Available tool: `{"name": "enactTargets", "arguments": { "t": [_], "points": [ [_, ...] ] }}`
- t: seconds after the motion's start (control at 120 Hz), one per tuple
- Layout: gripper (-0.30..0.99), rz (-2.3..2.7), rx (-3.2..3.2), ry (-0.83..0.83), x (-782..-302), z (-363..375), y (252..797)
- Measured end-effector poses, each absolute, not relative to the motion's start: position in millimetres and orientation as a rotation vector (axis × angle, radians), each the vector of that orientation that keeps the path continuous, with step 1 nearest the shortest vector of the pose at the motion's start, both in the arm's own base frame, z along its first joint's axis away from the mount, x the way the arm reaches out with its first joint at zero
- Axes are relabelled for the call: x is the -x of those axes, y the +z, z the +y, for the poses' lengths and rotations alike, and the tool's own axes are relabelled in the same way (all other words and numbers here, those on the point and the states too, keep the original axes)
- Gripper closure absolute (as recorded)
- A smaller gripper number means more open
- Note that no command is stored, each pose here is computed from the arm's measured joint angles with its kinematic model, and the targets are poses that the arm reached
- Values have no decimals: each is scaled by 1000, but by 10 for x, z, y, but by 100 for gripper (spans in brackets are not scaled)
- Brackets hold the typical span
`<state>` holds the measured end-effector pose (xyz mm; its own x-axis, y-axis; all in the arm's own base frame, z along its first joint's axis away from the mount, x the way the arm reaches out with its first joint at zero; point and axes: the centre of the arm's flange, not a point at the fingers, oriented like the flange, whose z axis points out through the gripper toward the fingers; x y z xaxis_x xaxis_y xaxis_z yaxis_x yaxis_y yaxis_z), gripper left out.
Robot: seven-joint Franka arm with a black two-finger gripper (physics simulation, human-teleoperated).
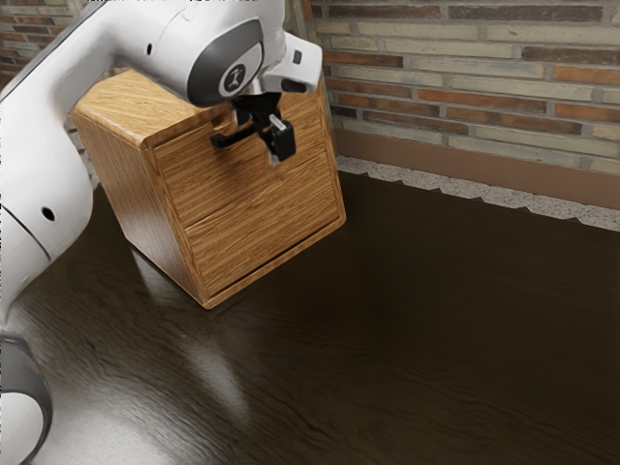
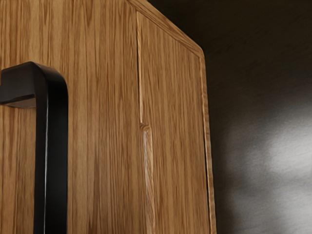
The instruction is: Pull the drawer handle with one arm to open the drawer
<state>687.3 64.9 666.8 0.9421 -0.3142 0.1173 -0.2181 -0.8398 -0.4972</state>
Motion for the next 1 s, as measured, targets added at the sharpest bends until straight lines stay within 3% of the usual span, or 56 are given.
{"name": "enactTargets", "arguments": {
  "t": [0.15,0.208,0.358,1.0],
  "points": [
    [0,375,2603,-262,-6944,725,6543],
    [-7,377,2604,-257,-6980,735,6475],
    [0,388,2605,-263,-7009,687,6432],
    [0,548,2579,-320,-7026,-218,6464]
  ]
}}
